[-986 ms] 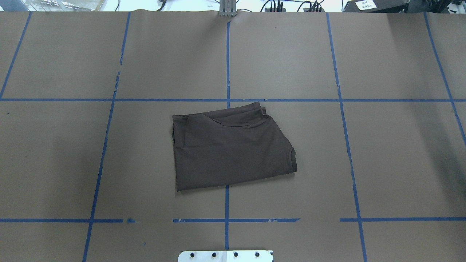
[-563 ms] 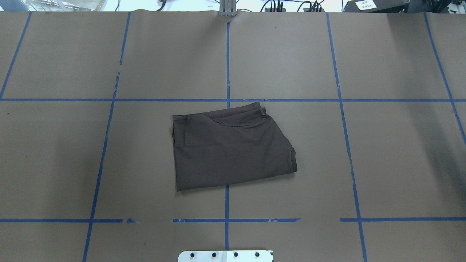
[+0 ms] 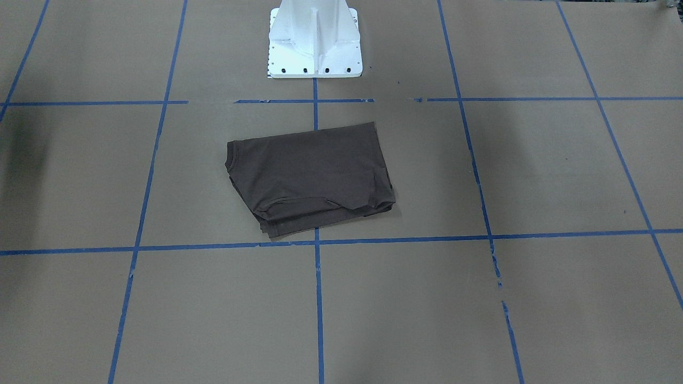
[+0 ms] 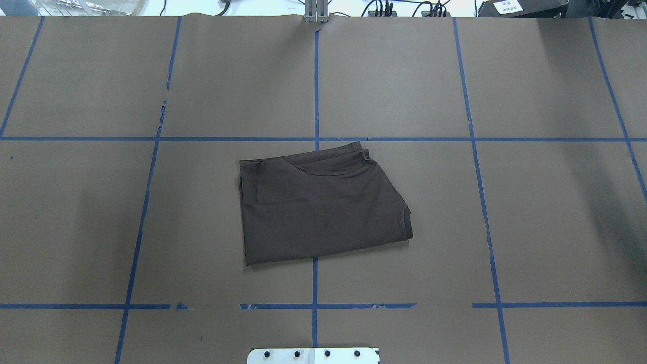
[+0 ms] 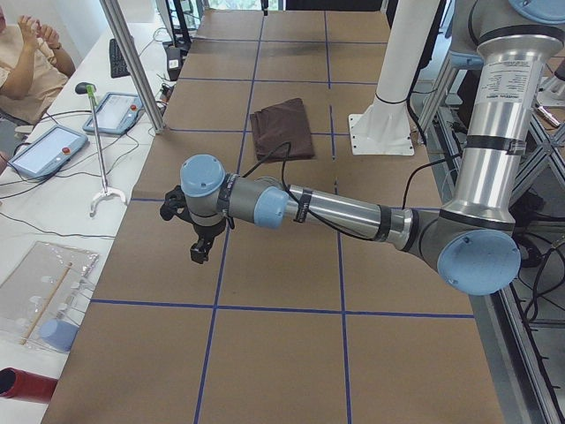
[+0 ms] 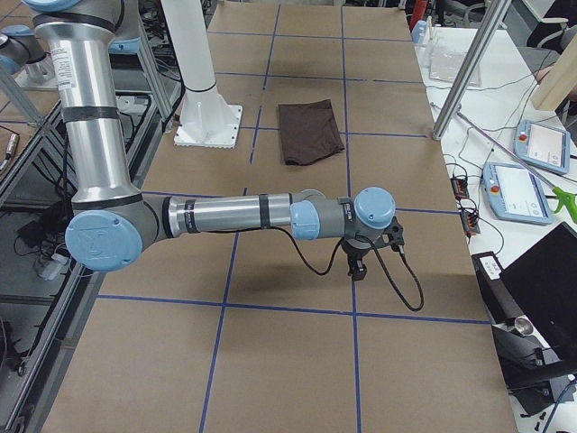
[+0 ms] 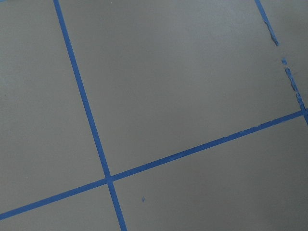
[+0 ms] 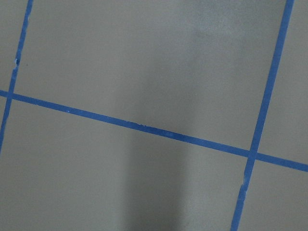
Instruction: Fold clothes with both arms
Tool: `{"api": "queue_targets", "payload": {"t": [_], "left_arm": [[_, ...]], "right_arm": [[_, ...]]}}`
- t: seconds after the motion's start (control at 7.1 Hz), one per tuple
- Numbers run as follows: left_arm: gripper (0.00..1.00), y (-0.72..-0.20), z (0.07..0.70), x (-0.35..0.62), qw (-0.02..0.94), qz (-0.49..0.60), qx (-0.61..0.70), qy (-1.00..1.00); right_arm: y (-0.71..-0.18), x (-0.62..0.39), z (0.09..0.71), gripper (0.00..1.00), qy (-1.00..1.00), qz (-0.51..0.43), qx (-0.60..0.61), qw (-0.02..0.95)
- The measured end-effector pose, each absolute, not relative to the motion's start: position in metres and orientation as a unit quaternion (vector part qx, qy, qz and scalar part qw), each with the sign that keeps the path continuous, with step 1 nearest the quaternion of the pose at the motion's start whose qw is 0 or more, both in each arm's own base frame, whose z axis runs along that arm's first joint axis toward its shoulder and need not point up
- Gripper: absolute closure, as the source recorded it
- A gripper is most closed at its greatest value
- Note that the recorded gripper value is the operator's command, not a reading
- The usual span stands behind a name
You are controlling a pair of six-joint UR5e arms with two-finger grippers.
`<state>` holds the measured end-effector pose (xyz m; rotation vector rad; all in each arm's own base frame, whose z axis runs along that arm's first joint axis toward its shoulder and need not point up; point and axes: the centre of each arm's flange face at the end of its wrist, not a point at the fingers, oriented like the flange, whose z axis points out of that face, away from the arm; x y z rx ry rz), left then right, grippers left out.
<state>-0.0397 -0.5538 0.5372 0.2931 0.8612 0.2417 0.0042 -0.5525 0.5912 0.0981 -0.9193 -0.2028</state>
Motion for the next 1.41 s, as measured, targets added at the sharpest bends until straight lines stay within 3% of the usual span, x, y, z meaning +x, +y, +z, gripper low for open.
{"api": "queue_targets", "payload": {"t": [1.41], "left_arm": [[0.00, -0.5547, 0.5356, -0.0353, 0.890, 0.121, 0.143, 0.416]], "right_arm": [[-0.5470, 0.0053, 0.5948, 0.00, -0.443, -0.096, 0.045, 0.890]]}}
